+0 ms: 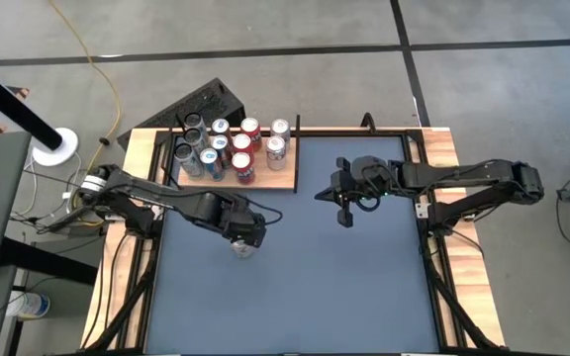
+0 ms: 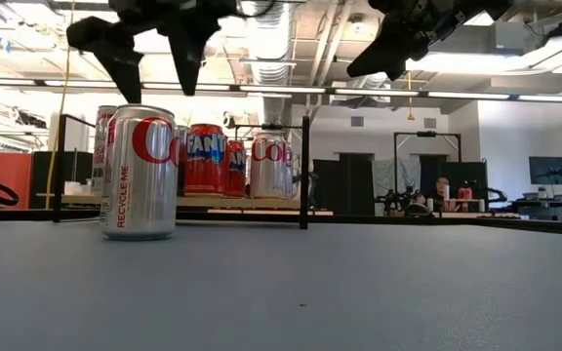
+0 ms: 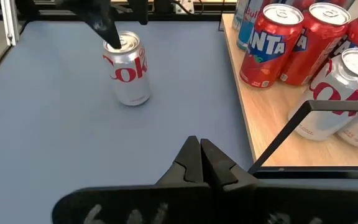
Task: Place canned beverage on shelf
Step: Put the silver soda can on the shelf aligned with the other silver soda cans, then adjust the blue cans on the shelf
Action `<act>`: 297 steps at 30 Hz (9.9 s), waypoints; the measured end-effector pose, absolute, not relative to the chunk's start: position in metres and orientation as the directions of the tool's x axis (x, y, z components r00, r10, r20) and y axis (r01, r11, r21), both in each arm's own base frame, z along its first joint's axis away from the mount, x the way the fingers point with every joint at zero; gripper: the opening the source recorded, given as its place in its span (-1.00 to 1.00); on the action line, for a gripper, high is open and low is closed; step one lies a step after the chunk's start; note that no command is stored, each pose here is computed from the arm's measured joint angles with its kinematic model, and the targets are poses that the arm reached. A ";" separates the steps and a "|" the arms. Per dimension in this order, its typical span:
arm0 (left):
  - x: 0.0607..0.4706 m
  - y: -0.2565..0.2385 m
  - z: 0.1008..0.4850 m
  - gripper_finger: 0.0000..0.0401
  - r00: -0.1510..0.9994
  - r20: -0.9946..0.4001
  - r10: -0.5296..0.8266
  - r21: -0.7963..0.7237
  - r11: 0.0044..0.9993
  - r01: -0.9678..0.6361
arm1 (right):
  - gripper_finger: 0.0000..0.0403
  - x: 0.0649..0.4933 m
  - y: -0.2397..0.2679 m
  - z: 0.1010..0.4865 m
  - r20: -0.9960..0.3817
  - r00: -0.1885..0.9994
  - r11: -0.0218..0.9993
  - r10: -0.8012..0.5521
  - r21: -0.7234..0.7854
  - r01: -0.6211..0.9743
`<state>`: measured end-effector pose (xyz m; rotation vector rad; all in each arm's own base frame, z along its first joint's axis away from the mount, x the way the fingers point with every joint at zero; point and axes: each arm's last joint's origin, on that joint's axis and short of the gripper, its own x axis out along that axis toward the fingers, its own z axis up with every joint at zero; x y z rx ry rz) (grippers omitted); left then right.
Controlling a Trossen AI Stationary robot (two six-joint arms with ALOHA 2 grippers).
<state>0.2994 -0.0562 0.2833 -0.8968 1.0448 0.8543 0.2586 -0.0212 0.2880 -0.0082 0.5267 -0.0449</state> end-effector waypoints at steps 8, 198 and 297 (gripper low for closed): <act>0.314 -0.060 0.259 0.69 0.202 -0.960 0.194 -0.106 0.416 -0.903 | -1.00 0.258 -0.021 0.287 -0.516 0.855 0.999 -0.044 -0.039 0.027; 0.333 0.122 0.321 -0.95 0.331 -0.918 0.219 0.320 0.903 0.288 | -1.00 0.205 -0.052 0.243 -0.346 0.937 0.992 -0.046 0.092 0.083; 0.215 0.152 0.369 0.05 0.191 -0.944 0.268 0.133 0.842 -0.523 | -1.00 0.297 -0.039 0.228 -0.533 0.831 0.986 0.158 0.128 -0.105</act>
